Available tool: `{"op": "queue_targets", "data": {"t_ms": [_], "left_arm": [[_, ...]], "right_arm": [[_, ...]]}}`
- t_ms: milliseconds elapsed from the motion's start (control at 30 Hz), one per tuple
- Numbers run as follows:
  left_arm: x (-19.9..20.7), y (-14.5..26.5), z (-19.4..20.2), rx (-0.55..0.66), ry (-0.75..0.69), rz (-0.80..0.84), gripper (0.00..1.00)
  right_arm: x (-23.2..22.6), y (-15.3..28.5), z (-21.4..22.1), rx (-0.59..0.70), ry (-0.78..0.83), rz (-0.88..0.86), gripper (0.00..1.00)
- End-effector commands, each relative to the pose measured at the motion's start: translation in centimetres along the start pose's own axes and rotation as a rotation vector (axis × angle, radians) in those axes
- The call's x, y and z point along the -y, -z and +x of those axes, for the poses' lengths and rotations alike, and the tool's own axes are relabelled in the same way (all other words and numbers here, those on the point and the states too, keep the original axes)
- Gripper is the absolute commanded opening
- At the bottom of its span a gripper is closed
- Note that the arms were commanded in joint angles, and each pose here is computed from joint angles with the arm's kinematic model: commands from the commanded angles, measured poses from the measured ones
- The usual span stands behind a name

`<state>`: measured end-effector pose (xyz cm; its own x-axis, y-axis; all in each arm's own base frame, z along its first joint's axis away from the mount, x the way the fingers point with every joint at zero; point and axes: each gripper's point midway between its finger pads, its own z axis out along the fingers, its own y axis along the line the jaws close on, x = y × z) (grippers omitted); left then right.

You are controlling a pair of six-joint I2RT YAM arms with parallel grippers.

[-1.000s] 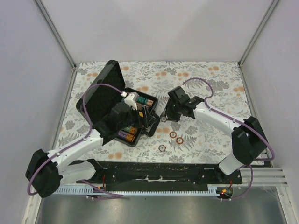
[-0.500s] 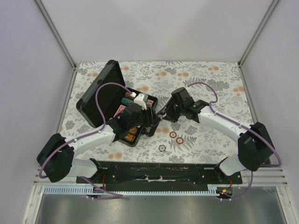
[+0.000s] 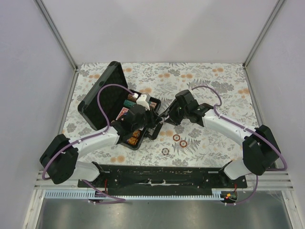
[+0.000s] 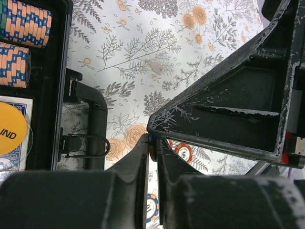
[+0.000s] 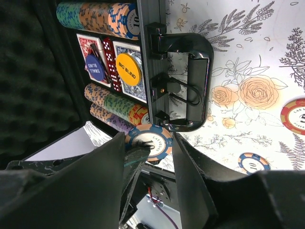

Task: Pack up texas hold em set

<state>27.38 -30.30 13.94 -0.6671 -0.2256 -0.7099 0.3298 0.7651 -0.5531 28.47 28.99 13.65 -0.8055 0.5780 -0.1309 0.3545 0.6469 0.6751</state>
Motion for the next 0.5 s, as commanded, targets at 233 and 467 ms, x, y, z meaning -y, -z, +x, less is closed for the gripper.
{"op": "queue_targets", "data": {"t_ms": [233,467], "left_arm": [[-1.0,0.0,-3.1,0.091,-0.153,-0.097,0.02],[-3.9,-0.6,-4.9,0.069,-0.368,-0.238,0.02]], "right_arm": [[0.2,0.4,-1.4,0.030,0.079,-0.034,0.59],[4.0,2.1,-2.9,0.065,0.239,0.060,0.75]]}}
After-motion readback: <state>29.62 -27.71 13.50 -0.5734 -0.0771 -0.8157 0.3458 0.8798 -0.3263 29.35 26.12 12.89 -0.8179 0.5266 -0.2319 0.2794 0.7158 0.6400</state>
